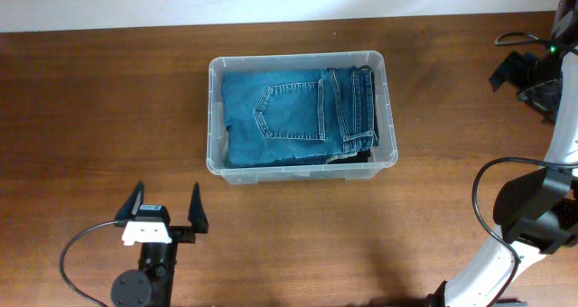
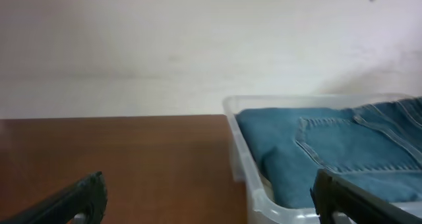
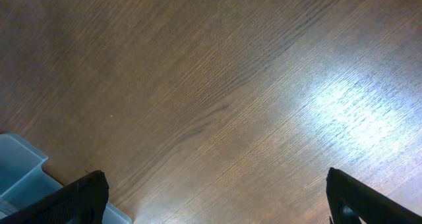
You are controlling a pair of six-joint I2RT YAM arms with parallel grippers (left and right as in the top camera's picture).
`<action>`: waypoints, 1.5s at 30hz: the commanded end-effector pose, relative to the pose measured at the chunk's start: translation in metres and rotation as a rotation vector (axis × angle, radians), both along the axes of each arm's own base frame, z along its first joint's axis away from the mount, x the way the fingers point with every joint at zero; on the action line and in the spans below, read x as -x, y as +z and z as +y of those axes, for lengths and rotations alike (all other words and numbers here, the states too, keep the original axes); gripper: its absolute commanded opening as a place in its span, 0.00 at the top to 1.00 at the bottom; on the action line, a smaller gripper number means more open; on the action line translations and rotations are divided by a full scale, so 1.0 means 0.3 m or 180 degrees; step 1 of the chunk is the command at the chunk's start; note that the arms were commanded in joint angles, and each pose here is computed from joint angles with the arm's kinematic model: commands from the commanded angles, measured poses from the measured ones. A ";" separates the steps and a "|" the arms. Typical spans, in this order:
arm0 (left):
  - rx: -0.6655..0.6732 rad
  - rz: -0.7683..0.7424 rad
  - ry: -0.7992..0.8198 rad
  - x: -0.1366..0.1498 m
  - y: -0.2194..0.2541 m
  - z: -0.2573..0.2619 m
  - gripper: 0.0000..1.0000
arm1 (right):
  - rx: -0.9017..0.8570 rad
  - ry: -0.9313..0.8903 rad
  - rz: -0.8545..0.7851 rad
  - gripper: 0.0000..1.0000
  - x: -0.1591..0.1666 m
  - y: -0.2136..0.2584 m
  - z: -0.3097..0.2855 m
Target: Pack container
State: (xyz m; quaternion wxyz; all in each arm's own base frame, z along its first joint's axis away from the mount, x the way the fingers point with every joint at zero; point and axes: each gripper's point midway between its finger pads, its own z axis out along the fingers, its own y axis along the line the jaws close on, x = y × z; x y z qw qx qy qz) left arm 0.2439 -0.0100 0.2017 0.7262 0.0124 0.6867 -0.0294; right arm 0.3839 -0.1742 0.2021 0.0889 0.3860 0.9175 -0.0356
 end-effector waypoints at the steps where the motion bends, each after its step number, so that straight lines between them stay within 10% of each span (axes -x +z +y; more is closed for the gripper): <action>1: -0.0045 -0.0007 0.0029 -0.002 -0.020 0.013 0.01 | 0.0024 -0.0052 0.0028 0.02 0.006 -0.005 -0.009; 45: -0.0048 0.0397 0.0139 -0.007 -0.143 0.042 0.00 | 0.0022 -0.0052 0.0029 0.02 0.006 -0.005 -0.009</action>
